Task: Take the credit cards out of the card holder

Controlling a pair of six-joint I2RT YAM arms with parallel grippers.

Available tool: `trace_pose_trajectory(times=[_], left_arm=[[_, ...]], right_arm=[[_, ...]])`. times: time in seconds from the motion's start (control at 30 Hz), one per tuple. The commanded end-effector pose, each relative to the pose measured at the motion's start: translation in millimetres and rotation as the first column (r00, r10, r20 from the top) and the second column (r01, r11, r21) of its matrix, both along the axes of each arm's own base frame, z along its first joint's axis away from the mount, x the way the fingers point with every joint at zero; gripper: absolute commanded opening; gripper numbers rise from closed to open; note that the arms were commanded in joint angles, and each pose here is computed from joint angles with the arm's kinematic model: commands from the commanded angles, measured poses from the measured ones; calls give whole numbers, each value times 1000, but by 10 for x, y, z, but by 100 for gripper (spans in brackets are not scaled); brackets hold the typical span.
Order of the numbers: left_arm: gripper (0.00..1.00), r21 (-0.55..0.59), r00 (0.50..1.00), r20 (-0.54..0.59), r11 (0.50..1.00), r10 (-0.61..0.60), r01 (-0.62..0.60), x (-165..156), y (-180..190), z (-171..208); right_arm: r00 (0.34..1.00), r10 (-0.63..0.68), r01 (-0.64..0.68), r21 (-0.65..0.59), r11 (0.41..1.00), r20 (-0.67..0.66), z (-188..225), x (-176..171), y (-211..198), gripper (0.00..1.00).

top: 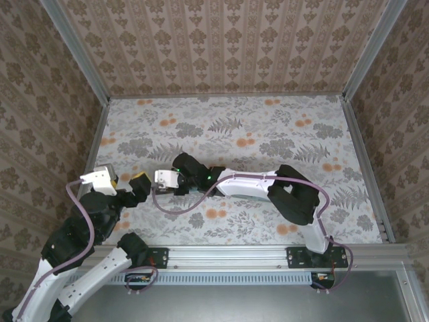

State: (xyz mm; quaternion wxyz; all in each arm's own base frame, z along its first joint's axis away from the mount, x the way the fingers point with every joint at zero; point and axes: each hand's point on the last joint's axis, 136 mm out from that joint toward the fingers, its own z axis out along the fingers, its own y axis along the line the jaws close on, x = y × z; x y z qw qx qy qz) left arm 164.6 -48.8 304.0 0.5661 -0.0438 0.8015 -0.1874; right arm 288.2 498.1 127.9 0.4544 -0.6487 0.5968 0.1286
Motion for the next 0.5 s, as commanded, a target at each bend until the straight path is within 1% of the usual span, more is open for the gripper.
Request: trace_pose_trajectory(times=[0.0, 0.13, 0.23, 0.27, 0.3, 0.4, 0.47], left_arm=[[100, 28, 1000, -26, 999, -16, 17, 10, -40, -52], [100, 43, 997, -52, 997, -64, 66, 63, -195, -97], [100, 45, 993, -68, 994, -96, 99, 124, -328, -137], [100, 44, 991, -75, 993, -107, 111, 149, -380, -157], [100, 42, 990, -78, 992, -118, 121, 170, -426, -163], [100, 33, 981, -96, 985, -167, 171, 236, -608, -198], [100, 20, 973, -121, 979, -198, 202, 283, -742, -250]], right_arm=[[991, -135, 136, 169, 976, -14, 595, 143, -136, 27], [951, -286, 307, 238, 922, -119, 766, 230, -447, 29], [895, -408, 445, 280, 851, -181, 840, 260, -780, 30], [875, -437, 482, 287, 828, -210, 846, 256, -902, 33], [851, -468, 522, 290, 802, -239, 834, 262, -1020, 35], [768, -543, 635, 289, 716, -341, 769, 268, -1457, 35], [686, -595, 720, 277, 636, -419, 713, 279, -1817, 35]])
